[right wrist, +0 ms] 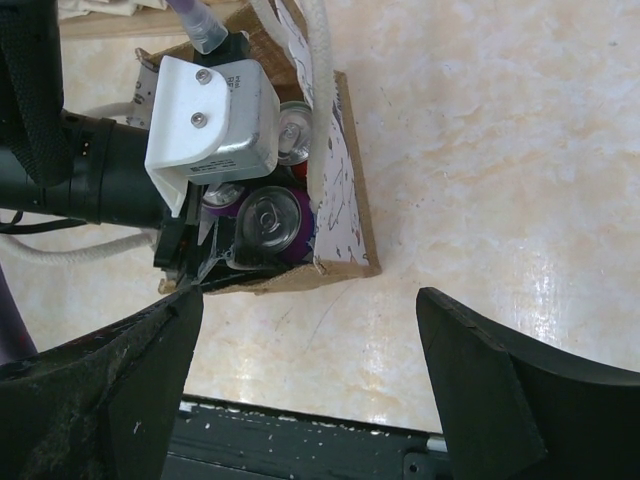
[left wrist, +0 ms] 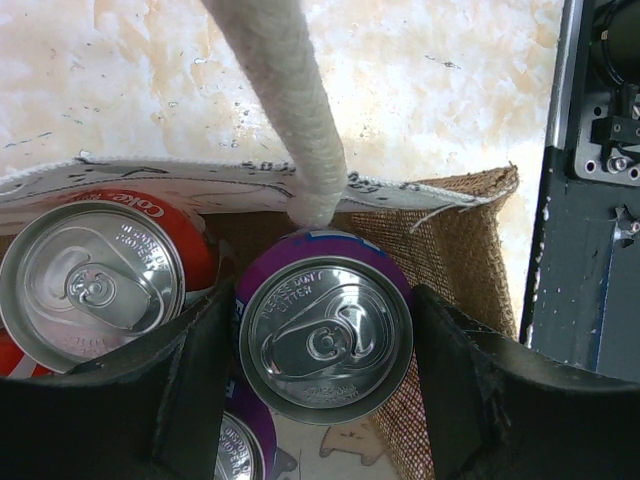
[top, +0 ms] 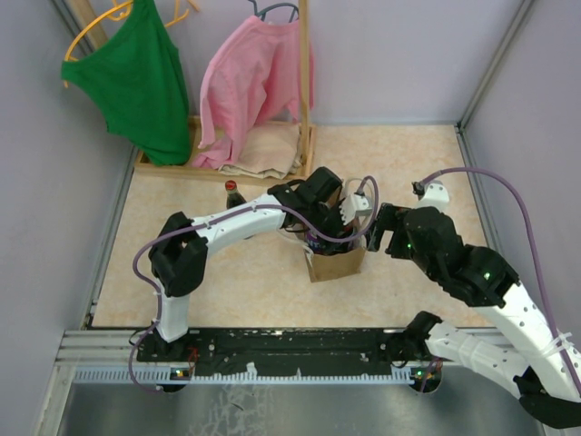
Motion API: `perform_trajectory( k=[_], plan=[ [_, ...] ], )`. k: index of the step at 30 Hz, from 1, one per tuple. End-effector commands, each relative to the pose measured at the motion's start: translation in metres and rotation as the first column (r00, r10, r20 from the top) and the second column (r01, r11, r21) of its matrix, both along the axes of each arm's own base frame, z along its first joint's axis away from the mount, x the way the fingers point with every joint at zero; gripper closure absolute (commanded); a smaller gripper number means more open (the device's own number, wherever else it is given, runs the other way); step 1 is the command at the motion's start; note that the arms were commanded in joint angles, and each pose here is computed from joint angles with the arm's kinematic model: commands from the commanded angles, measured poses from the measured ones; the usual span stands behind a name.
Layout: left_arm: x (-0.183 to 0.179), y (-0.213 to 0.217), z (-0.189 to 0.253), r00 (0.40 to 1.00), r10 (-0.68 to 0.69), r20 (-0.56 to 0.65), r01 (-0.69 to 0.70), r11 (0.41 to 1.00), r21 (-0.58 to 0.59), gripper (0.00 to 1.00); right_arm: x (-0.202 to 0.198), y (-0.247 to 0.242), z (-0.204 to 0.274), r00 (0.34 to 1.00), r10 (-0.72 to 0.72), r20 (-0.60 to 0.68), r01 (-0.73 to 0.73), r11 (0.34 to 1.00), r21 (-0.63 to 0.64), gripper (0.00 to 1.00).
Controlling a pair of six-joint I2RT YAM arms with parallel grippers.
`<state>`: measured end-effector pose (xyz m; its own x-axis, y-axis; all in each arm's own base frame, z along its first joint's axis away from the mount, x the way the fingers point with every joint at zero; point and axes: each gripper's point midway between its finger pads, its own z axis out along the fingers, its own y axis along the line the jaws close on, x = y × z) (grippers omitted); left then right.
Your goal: Place the beverage into the canvas bag
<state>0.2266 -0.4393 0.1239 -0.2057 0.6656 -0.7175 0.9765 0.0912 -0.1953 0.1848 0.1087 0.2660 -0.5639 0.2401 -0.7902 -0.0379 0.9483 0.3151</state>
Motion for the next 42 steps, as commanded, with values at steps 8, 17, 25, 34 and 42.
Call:
perform_trajectory(
  k=[8,17,25,34,42],
  plan=[
    [-0.027,0.000,0.005,0.998,-0.062,-0.026,0.062,0.998,-0.001,0.22,0.004,0.008,0.010,0.999,0.002,0.034,-0.004,0.998,0.059,0.12],
    [-0.027,0.000,0.014,0.999,-0.053,-0.006,0.053,0.999,-0.004,0.13,0.004,0.009,0.009,0.999,0.007,0.031,-0.009,0.998,0.058,0.12],
    [-0.004,-0.006,0.075,0.993,0.030,0.118,-0.019,0.996,-0.092,0.13,0.004,0.009,0.007,1.000,0.010,0.026,-0.012,0.999,0.053,0.12],
    [0.056,0.019,0.113,0.927,0.310,0.212,-0.279,0.946,-0.164,0.13,0.010,0.015,0.005,1.000,0.014,0.020,-0.015,0.999,0.046,0.12],
    [0.174,0.130,0.187,0.761,0.614,0.208,-0.556,0.783,-0.280,0.16,0.014,0.014,0.006,1.000,-0.012,0.013,0.011,1.000,0.027,0.11]
  ],
)
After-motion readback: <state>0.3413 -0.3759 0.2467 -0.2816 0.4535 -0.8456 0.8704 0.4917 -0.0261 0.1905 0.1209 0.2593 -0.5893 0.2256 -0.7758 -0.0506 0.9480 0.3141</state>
